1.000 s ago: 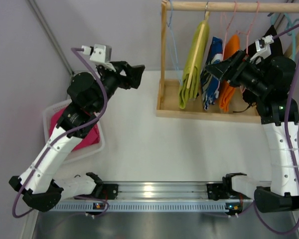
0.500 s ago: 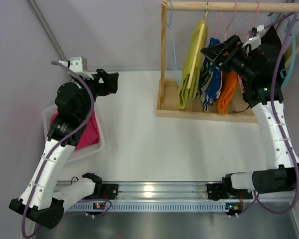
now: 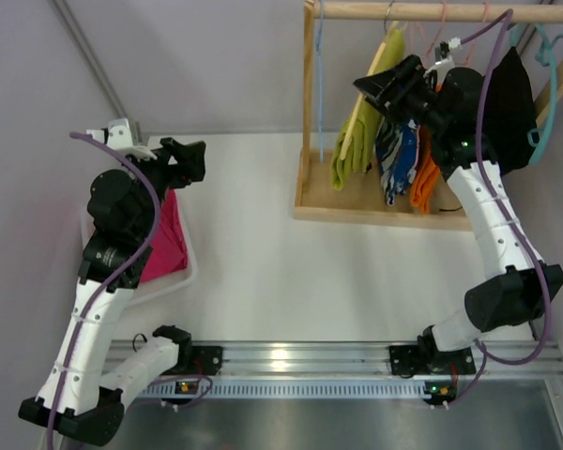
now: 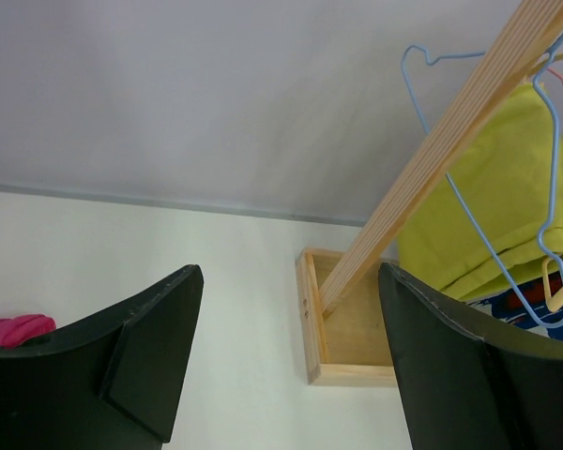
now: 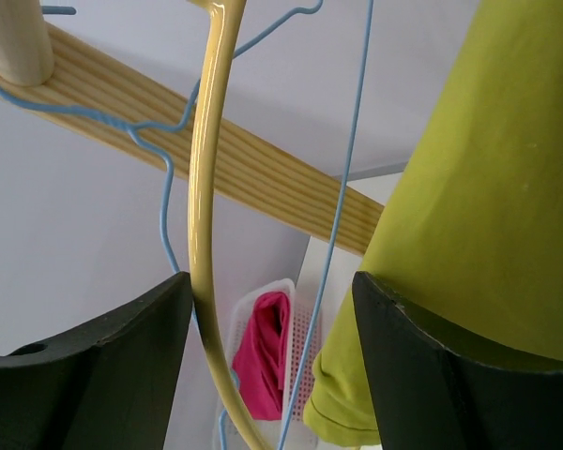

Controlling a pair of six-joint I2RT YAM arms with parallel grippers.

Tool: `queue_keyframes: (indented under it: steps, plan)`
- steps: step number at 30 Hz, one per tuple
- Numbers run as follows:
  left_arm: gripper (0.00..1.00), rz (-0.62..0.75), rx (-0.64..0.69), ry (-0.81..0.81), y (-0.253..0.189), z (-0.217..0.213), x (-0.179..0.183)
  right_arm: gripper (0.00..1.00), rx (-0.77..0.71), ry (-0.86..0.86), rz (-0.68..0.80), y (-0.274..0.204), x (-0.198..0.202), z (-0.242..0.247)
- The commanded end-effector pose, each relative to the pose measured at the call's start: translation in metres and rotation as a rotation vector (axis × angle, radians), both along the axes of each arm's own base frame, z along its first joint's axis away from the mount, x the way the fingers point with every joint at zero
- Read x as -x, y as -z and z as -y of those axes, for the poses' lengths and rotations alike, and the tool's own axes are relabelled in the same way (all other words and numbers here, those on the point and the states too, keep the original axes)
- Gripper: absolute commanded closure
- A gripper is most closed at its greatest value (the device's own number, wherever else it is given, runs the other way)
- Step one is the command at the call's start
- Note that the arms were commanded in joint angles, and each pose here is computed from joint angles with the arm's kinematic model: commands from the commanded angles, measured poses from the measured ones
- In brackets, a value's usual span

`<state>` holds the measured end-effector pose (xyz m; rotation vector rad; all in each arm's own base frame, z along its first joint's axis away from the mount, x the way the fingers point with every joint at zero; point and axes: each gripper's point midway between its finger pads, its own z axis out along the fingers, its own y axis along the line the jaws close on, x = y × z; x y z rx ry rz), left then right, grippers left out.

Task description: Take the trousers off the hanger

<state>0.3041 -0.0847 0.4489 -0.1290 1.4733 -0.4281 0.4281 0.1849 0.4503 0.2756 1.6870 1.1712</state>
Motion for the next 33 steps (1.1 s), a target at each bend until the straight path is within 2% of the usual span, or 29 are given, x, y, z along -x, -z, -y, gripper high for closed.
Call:
queue_keyframes:
  steps: [1, 13, 16, 19, 22, 23, 25, 26, 28, 29, 31, 33]
  plan:
    - [0.18, 0.015, 0.009, -0.004, -0.001, -0.004, 0.004, 0.31, -0.063, -0.039, 0.133, -0.048, 0.005, -0.012]
    - [0.18, -0.007, 0.018, 0.008, 0.006, 0.000, -0.002, 0.32, -0.089, -0.057, 0.225, -0.070, -0.007, -0.031]
    - [0.18, -0.007, 0.015, 0.008, 0.006, -0.001, -0.002, 0.36, -0.116, -0.085, 0.238, -0.075, -0.009, -0.040]
    - [0.18, -0.005, 0.013, 0.001, 0.006, -0.002, -0.002, 0.43, -0.133, -0.099, 0.231, -0.076, -0.009, -0.045]
    - [0.18, -0.008, 0.012, 0.001, 0.006, -0.002, -0.002, 0.55, -0.144, -0.102, 0.212, -0.073, -0.009, -0.046]
    - [0.18, -0.005, 0.013, 0.003, 0.005, -0.002, -0.002, 0.63, -0.145, -0.102, 0.209, -0.074, -0.008, -0.046]
    - [0.18, -0.010, 0.014, 0.006, 0.007, -0.001, -0.002, 0.71, -0.150, -0.103, 0.207, -0.076, -0.005, -0.045]
    - [0.18, -0.010, 0.019, 0.007, 0.007, -0.001, -0.002, 0.79, -0.156, -0.107, 0.209, -0.079, -0.002, -0.045]
    - [0.18, -0.009, 0.020, 0.011, 0.006, 0.000, -0.002, 0.86, -0.165, -0.118, 0.229, -0.089, 0.006, -0.044]
    - [0.18, -0.009, 0.021, 0.015, 0.006, 0.001, -0.002, 0.94, -0.171, -0.123, 0.250, -0.099, 0.010, -0.043]
    - [0.19, -0.013, 0.022, 0.018, 0.007, 0.002, -0.003, 1.00, -0.177, -0.151, 0.295, -0.114, 0.020, -0.044]
    - [0.19, -0.012, 0.027, 0.031, 0.006, 0.004, -0.003, 1.00, -0.185, -0.175, 0.388, -0.137, 0.032, -0.043]
